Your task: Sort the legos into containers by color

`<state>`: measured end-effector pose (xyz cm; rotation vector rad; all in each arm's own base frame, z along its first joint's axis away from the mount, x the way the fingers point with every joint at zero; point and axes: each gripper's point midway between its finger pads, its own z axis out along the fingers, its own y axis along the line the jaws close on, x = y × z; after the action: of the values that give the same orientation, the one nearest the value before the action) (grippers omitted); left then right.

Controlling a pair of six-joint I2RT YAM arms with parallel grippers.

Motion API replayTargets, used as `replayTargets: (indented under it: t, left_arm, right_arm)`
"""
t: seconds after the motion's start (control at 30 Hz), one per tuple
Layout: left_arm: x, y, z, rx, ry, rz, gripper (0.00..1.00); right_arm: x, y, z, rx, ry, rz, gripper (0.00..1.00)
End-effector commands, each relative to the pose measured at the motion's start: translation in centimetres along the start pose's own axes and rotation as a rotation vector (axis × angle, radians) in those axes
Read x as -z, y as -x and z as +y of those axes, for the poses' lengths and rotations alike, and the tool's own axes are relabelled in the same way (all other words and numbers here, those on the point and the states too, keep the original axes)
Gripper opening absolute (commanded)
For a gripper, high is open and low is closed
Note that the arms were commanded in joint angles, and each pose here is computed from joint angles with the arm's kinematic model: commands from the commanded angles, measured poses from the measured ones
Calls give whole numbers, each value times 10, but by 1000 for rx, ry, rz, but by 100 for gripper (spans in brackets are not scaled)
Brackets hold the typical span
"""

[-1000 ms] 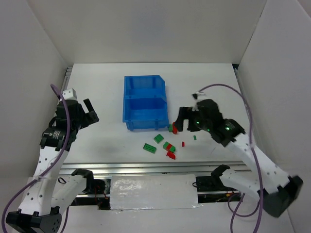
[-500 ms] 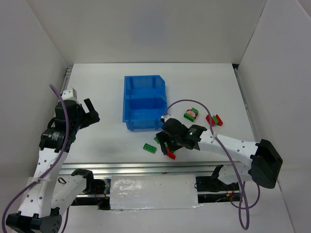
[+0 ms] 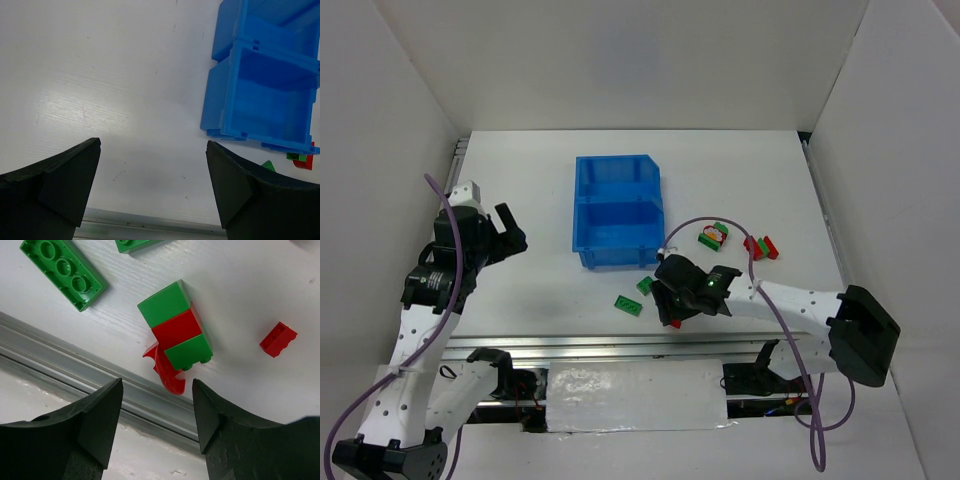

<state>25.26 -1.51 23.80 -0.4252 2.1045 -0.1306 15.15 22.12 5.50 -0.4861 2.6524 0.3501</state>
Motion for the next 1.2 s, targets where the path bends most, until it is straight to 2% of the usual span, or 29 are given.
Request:
replayTargets:
  t: [0.0,0.03,0.17,0.3,0.37,0.7,0.73,0.83,1.07,1.17]
  left_arm:
    - [-1,7,-5,-23,-35,-28,100]
    - [-1,6,-6,-25,-39,-26,100]
    - [-2,5,-7,-27,-41,-21,99]
    - [-1,6,-8,-27,-47,-27,99]
    - [-1,5,-8,-29,-48,-25,100]
    - [-1,6,-7,-29,-45,-26,100]
    - [-1,6,-8,-29,-46,-26,99]
    - [-1,6,-7,-27,-43,-27,99]
    - [-1,7,-6,-26,-38,-29,99]
    - [2,8,-4,-20,-25,-38,99]
  right_arm:
    - [-9,1,6,-22,9,-9,65]
    - [-11,0,5,-20,4,-3,64]
    - [-17,-3,0,-17,-40,22,53]
    - [-18,-4,-1,-22,-51,23,50]
    - [-19,-5,-4,-30,-64,27,42]
    - [-15,-10,0,-31,-62,44,17]
    - [-15,-11,1,-29,-59,47,9]
    - [-12,-12,4,-20,-60,50,0]
    - [8,1,20,-16,8,12,0]
    - [32,19,37,-17,97,-45,0]
